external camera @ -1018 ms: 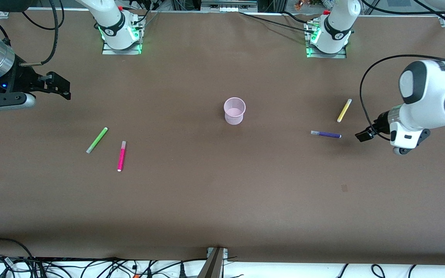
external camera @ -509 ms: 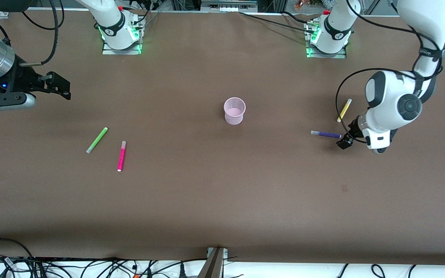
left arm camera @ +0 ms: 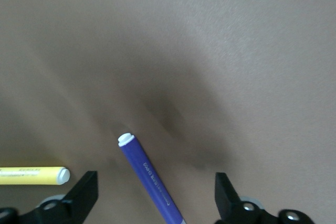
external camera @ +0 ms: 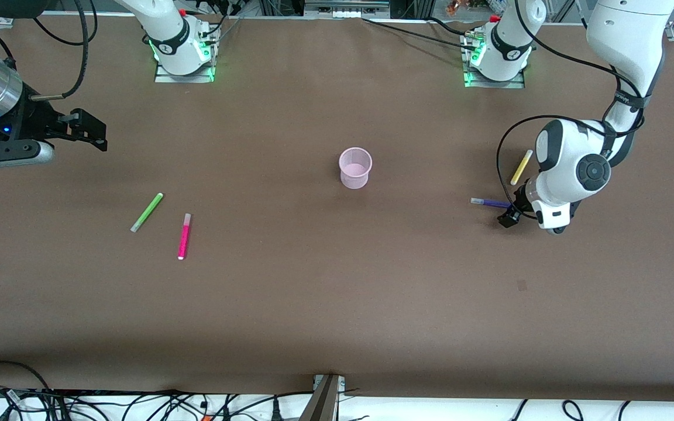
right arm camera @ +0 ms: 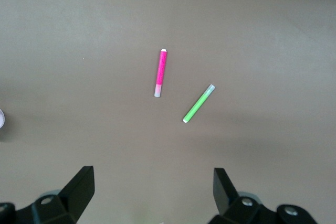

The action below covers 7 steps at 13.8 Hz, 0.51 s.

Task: Organize pens into pink holder with both arms
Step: 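Reach the left gripper down over the blue pen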

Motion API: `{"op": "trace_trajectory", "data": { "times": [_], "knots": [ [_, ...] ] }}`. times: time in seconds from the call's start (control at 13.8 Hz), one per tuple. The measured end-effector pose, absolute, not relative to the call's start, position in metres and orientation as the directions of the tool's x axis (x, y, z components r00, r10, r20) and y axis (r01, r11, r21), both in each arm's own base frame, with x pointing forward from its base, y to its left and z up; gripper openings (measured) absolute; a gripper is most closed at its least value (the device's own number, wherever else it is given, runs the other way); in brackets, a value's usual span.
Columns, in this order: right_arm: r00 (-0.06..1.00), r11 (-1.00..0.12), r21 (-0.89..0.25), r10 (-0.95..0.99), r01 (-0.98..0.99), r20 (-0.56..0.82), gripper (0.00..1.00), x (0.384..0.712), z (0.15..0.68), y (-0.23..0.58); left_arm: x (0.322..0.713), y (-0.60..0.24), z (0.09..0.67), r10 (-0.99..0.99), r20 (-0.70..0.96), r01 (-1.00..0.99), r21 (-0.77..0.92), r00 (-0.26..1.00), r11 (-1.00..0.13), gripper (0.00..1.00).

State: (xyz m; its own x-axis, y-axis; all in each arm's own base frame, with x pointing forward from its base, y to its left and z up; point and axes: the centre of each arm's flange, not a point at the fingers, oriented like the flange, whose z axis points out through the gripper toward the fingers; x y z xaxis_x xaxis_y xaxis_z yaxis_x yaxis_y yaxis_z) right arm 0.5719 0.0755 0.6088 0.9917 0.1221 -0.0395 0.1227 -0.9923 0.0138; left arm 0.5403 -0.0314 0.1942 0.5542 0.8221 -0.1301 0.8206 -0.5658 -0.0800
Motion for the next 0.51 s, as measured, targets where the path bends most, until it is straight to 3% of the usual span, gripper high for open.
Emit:
{"op": "trace_trajectory", "data": {
  "times": [0.07,0.29,0.51],
  "knots": [
    [0.992,-0.992,0.014,0.122,0.123,-0.04,1.0,0.5719,0.6088,0.0755,0.538,-0.0337,0.1923,0.82,-0.133,0.818,-0.084,0.557,-0.569,0.96],
    [0.992,-0.992,0.014,0.122,0.123,-0.04,1.0,0.5719,0.6088,0.0755,0.5328,-0.0391,0.1882,0.814,-0.138,0.811,-0.094,0.564,-0.578,0.75],
    [0.992,-0.992,0.014,0.122,0.123,-0.04,1.0,0.5719,0.6088,0.0755,0.5295,-0.0392,0.1851,0.812,-0.141,0.807,-0.102,0.567,-0.582,0.75]
  ]
}}
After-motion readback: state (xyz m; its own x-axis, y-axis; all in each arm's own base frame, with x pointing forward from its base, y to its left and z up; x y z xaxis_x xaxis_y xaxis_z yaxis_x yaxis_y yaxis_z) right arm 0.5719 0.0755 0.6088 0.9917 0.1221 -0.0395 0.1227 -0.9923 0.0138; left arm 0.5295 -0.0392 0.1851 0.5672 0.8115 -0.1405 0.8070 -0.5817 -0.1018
